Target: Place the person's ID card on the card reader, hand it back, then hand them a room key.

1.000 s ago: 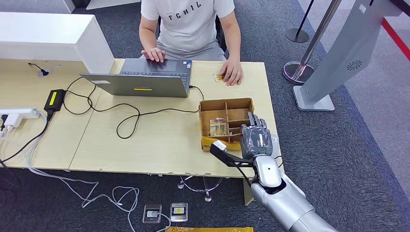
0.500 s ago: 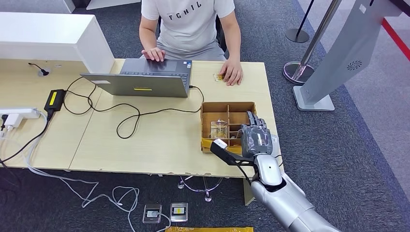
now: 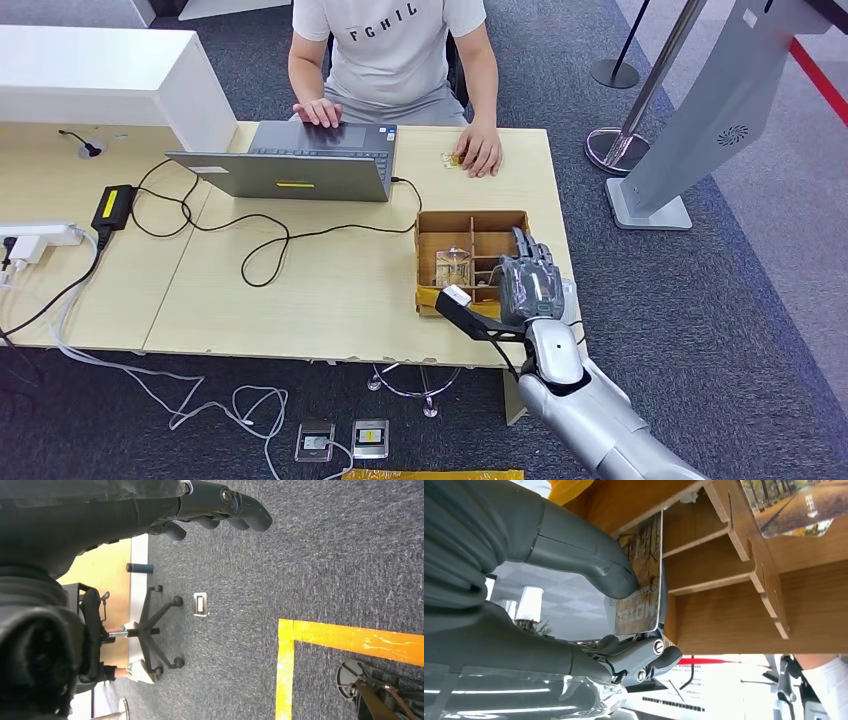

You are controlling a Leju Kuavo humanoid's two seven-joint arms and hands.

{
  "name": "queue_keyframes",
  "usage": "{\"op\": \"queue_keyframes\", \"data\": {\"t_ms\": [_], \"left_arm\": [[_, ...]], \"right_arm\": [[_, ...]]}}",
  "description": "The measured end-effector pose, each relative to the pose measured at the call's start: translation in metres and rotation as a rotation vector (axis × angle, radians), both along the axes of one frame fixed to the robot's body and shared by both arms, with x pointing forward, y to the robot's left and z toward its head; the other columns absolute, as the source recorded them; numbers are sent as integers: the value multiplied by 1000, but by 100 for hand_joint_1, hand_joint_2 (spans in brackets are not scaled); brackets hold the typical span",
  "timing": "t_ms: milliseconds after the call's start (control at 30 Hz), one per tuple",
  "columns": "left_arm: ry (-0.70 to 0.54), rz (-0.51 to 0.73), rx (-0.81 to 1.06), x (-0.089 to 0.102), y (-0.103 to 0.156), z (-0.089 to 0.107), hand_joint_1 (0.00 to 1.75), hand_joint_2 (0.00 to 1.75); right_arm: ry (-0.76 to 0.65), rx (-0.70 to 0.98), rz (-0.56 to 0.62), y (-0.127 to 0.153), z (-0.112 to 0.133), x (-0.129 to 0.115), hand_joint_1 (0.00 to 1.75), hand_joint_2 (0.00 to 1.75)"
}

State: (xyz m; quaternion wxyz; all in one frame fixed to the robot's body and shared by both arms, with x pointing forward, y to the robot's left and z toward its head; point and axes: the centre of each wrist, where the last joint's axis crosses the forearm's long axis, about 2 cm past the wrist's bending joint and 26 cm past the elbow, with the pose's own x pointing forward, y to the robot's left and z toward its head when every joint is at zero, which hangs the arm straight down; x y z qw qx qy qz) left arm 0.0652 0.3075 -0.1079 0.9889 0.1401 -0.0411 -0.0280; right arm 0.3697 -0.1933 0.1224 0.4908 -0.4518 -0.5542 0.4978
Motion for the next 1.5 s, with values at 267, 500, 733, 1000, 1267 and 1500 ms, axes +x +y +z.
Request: {"op": "queue_keyframes", "data": {"t_ms": [267, 500, 733, 1000, 1267, 1500], "left_arm": [[0, -7, -7, 0, 0, 0, 0, 0], [-6, -21, -14, 0, 1, 0, 0, 0], [-5, -25, -8, 1, 1, 0, 0, 0], [-5, -25, -6, 1, 1, 0, 0, 0], [-5, -21, -5, 1, 1, 0, 0, 0], [-4, -27, -9, 1, 1, 0, 0, 0]], "right_arm": [[-157, -15, 29, 12, 44, 15, 175, 175], [-309, -15, 59, 20, 81, 24, 175, 175], [-372, -14, 83, 26, 87, 22, 175, 175], [-375, -5, 90, 33, 89, 21, 175, 175], [-358, 31, 101, 40, 91, 20, 175, 175], [-338, 27, 89, 42, 88, 21, 175, 175]]}}
